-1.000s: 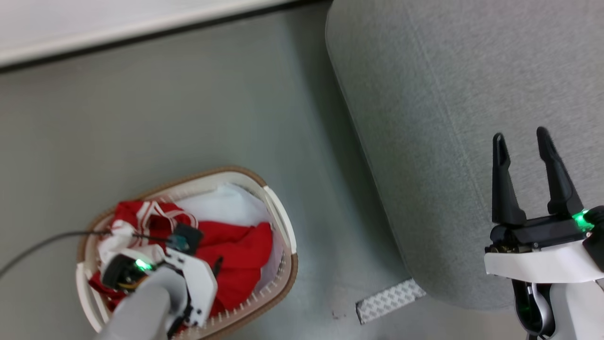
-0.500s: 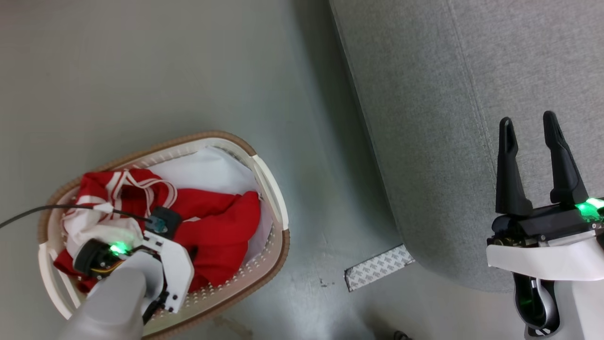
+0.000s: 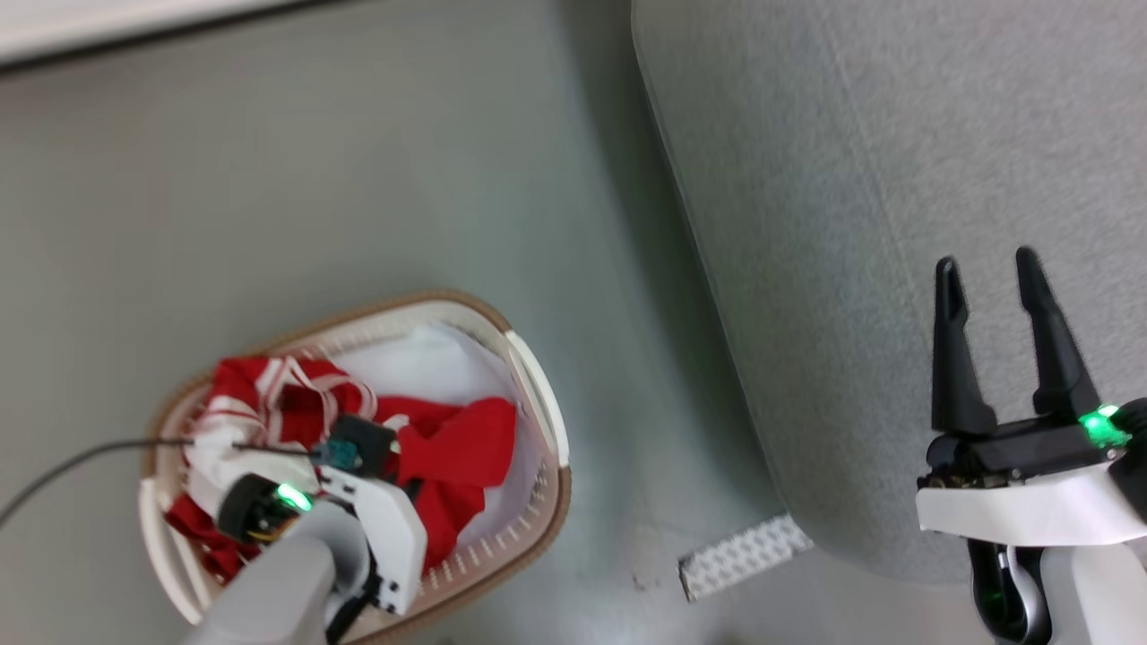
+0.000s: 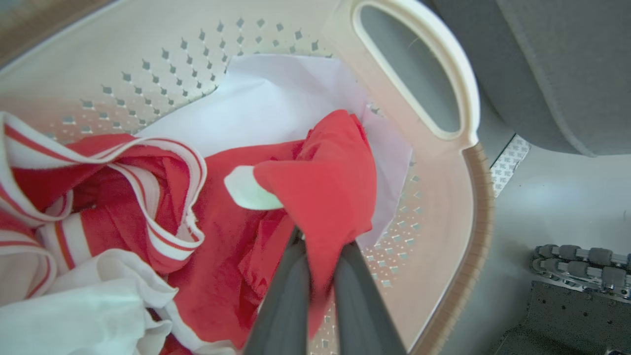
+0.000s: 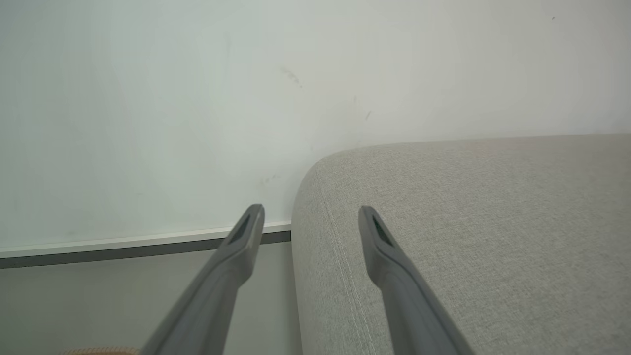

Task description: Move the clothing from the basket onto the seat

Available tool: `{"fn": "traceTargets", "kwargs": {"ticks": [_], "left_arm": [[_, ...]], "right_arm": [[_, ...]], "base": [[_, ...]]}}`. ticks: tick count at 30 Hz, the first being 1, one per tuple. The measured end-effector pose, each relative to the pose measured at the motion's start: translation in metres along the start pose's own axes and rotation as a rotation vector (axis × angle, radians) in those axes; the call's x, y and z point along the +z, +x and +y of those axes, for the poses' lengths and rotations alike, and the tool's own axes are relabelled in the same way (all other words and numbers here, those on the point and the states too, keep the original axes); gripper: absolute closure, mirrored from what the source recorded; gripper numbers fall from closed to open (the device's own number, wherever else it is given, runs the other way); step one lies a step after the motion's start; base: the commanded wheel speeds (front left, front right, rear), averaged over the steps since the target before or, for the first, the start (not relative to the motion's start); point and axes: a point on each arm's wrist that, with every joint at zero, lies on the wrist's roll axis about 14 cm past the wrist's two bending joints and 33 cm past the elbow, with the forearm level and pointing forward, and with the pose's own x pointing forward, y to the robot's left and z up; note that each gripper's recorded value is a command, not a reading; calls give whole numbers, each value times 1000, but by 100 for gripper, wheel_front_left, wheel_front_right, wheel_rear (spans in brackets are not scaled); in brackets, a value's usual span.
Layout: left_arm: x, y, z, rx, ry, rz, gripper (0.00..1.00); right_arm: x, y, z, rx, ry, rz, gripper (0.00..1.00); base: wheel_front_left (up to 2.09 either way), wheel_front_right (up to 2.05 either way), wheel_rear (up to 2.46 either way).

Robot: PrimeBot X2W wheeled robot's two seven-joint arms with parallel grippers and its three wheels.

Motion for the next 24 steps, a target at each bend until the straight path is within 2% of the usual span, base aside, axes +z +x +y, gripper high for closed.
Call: {"fn": "traceTargets", "kwargs": {"ticks": [10,19,24], "left_arm": [[74,-66,-31,67,21,-266,100],[121,-143,-48,196,25,-505,100],[148,-193,-48,286,59,-653,100]], "right_arm": [[48,-34,14,44,10,-110,0],[77,-74,26,86,24,-195,0],[87,-89,43,152,23,-231,0]], "base": [[0,0,0],[0,0,0],[0,0,0]]}}
